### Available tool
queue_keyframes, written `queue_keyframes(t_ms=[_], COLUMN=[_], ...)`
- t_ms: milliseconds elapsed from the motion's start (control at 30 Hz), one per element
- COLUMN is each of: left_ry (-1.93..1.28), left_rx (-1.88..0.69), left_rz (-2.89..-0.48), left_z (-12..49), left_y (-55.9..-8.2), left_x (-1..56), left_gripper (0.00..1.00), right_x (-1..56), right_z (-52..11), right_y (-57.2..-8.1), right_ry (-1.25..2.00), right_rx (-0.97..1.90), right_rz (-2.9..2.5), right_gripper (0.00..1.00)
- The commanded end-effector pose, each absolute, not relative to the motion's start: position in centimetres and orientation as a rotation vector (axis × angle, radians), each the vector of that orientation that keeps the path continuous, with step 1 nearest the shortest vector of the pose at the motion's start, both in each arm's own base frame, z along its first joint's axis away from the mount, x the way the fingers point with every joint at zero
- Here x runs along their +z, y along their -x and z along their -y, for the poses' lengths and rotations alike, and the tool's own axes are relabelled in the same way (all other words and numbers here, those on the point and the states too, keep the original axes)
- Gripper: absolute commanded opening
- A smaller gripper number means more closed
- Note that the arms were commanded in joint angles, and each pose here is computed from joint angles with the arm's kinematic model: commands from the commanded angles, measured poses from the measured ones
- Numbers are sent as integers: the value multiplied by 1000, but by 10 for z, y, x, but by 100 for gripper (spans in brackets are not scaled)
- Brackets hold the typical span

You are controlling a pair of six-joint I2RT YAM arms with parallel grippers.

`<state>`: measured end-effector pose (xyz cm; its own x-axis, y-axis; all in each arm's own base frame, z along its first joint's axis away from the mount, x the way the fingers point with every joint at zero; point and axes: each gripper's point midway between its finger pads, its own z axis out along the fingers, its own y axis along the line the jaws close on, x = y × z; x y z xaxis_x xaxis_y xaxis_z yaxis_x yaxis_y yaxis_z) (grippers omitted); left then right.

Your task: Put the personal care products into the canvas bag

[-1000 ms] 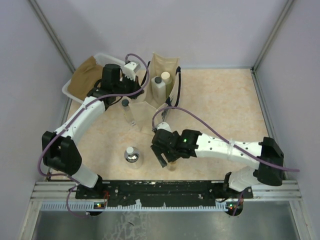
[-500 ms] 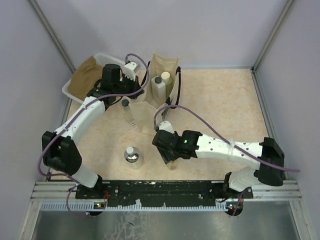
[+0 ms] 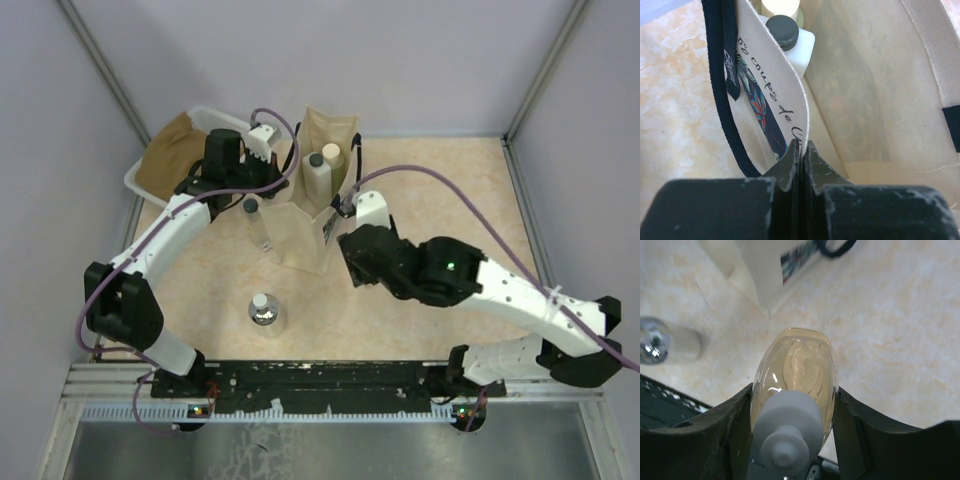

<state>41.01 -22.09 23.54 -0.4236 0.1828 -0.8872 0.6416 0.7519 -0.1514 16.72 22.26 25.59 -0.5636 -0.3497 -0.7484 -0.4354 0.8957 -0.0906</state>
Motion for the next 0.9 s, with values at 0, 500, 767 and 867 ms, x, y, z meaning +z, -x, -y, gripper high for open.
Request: queue_keyframes(t_ms=[0, 500, 767, 867], left_ry=[-615, -600, -602, -604], left_rx=[-609, -610, -626, -624], left_rz=[-1983, -1980, -1965, -1963], left_z=[219, 218, 219, 218], left_y=[-406, -406, -402, -401], left_x=[232, 234, 241, 241], left_gripper=[0, 0, 0, 0], right_x=[388, 504, 508, 485], right_z=[-201, -259, -303, -314], right_y=[-207, -319, -364, -380], right_ry=[315, 432, 520, 526], right_rx=[202, 544, 597, 597], right_rz=[-1848, -1505, -1486, -1527], right_gripper=[0, 0, 0, 0])
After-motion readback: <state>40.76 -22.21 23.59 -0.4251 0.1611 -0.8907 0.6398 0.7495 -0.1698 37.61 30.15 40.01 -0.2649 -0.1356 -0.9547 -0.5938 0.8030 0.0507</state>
